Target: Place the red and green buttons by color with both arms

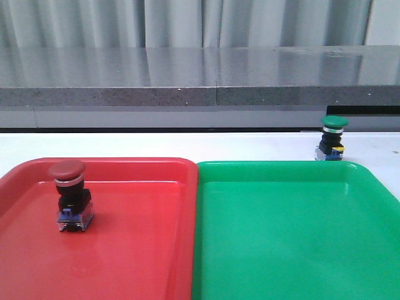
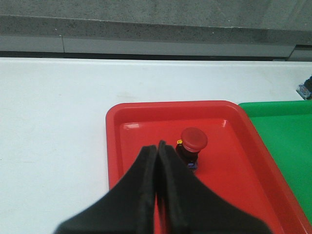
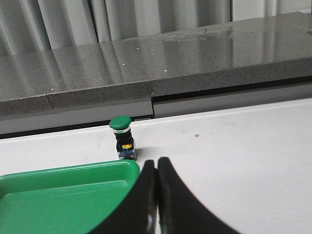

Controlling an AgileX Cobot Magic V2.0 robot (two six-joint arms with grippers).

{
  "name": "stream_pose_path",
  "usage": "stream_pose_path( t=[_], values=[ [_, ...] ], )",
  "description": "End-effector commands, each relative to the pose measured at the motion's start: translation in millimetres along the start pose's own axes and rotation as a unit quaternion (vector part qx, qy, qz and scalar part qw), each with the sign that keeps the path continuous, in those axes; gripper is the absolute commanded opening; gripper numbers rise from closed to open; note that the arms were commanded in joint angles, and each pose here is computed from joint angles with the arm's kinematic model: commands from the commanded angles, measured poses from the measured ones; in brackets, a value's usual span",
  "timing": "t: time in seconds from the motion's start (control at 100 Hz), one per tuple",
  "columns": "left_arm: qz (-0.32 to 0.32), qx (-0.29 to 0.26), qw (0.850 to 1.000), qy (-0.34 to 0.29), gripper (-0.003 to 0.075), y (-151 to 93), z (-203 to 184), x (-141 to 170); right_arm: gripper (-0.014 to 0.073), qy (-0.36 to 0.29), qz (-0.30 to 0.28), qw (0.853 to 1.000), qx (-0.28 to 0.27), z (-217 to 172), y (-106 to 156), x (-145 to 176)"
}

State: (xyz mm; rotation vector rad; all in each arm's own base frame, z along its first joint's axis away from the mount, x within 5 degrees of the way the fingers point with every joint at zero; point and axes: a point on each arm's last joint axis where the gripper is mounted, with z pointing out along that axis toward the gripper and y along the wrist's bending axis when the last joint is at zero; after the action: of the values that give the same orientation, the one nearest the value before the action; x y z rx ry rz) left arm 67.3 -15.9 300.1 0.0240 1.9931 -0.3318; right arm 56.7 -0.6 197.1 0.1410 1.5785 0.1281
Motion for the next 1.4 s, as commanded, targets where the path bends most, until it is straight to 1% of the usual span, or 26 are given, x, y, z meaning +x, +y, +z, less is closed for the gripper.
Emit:
stream_pose_path(
  t=[0.0, 0.09, 0.23, 0.31, 0.38, 0.44, 0.54, 0.65, 0.83, 0.86, 1.39],
  values=[
    [0.006, 0.018, 0.998, -0.059, -0.002, -1, -6, -8, -0.0055, -0.058, -0.01, 0.998, -0.009, -3, 3, -14],
    [0.015, 0.022, 0.996, -0.086, -0.002, 1, -5, -1, -0.0055, -0.058, -0.01, 0.998, -0.009, -3, 3, -14],
    [-0.017, 0.024, 0.991, -0.128, -0.002, 5, 2, 14, -0.0055, -0.058, -0.01, 0.998, -0.009, -3, 3, -14],
    [-0.015, 0.014, 0.987, -0.161, -0.002, 8, 7, 22, -0.0055, -0.058, -0.01, 0.998, -0.009, -3, 3, -14],
    [-0.006, -0.005, 0.98, -0.198, -0.002, 12, 11, 27, -0.0055, -0.058, -0.01, 0.998, -0.009, -3, 3, -14],
    [0.021, -0.032, 0.971, -0.238, -0.002, 16, 12, 29, -0.0055, -0.058, -0.01, 0.998, -0.009, -3, 3, -14],
    [0.046, -0.071, 0.958, -0.273, -0.002, 23, 13, 39, -0.0055, -0.058, -0.01, 0.998, -0.009, -3, 3, -14],
    [0.046, -0.088, 0.954, -0.283, -0.002, 27, 13, 52, -0.0055, -0.058, -0.01, 0.998, -0.009, -3, 3, -14],
    [0.031, -0.084, 0.951, -0.297, -0.002, 33, 17, 81, -0.0055, -0.058, -0.01, 0.998, -0.009, -3, 3, -14],
    [0.025, -0.087, 0.957, -0.276, -0.002, 34, 19, 84, -0.0055, -0.058, -0.01, 0.998, -0.009, -3, 3, -14],
    [0.025, -0.087, 0.957, -0.277, -0.002, 33, 19, 83, -0.0055, -0.058, -0.01, 0.998, -0.009, -3, 3, -14]
  ],
)
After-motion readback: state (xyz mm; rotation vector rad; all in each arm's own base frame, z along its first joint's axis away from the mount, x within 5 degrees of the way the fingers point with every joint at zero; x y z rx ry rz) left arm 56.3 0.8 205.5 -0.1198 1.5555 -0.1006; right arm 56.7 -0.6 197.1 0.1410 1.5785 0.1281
